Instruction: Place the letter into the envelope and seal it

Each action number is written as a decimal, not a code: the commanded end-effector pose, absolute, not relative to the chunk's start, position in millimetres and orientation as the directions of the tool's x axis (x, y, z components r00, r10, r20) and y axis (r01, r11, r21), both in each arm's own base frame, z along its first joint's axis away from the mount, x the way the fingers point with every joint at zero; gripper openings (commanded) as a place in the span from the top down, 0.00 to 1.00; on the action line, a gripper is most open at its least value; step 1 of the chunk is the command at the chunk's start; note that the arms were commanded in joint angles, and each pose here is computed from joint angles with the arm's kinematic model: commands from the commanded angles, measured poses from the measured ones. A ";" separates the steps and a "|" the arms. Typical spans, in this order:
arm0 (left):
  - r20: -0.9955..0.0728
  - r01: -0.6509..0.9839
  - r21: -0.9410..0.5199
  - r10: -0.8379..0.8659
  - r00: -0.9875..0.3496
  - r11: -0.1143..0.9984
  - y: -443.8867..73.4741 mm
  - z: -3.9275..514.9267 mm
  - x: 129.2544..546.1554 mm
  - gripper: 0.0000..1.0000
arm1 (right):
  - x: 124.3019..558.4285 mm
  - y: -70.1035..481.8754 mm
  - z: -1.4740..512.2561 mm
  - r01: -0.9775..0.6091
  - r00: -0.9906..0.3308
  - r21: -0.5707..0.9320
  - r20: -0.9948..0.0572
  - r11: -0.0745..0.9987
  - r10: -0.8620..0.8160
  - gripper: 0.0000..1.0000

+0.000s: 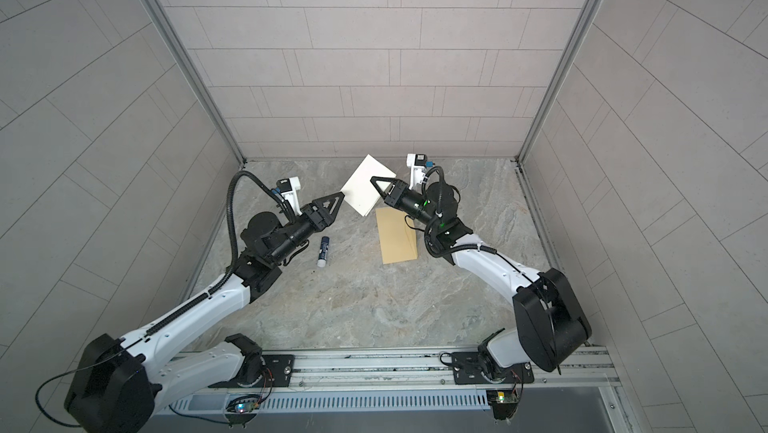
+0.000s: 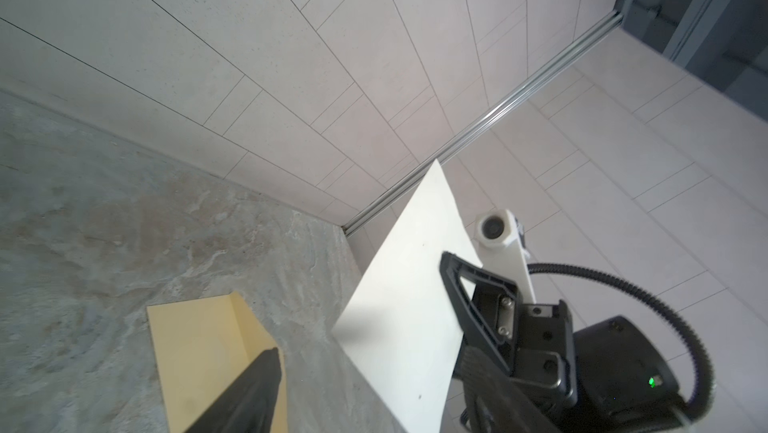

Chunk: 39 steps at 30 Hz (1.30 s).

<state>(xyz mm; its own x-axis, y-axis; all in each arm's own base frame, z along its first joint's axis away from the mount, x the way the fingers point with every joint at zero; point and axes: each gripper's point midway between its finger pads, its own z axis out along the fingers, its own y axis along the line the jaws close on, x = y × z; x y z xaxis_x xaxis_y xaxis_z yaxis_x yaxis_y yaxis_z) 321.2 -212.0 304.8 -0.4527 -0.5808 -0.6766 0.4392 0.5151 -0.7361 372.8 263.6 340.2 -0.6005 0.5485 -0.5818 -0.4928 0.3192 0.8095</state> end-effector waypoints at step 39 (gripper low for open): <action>-0.660 0.362 -0.665 -0.287 -0.694 0.654 -297.0 138.6 348.4 0.06 | 422.5 134.3 159.5 -0.244 -0.721 0.318 -0.691 0.916 0.047 1.00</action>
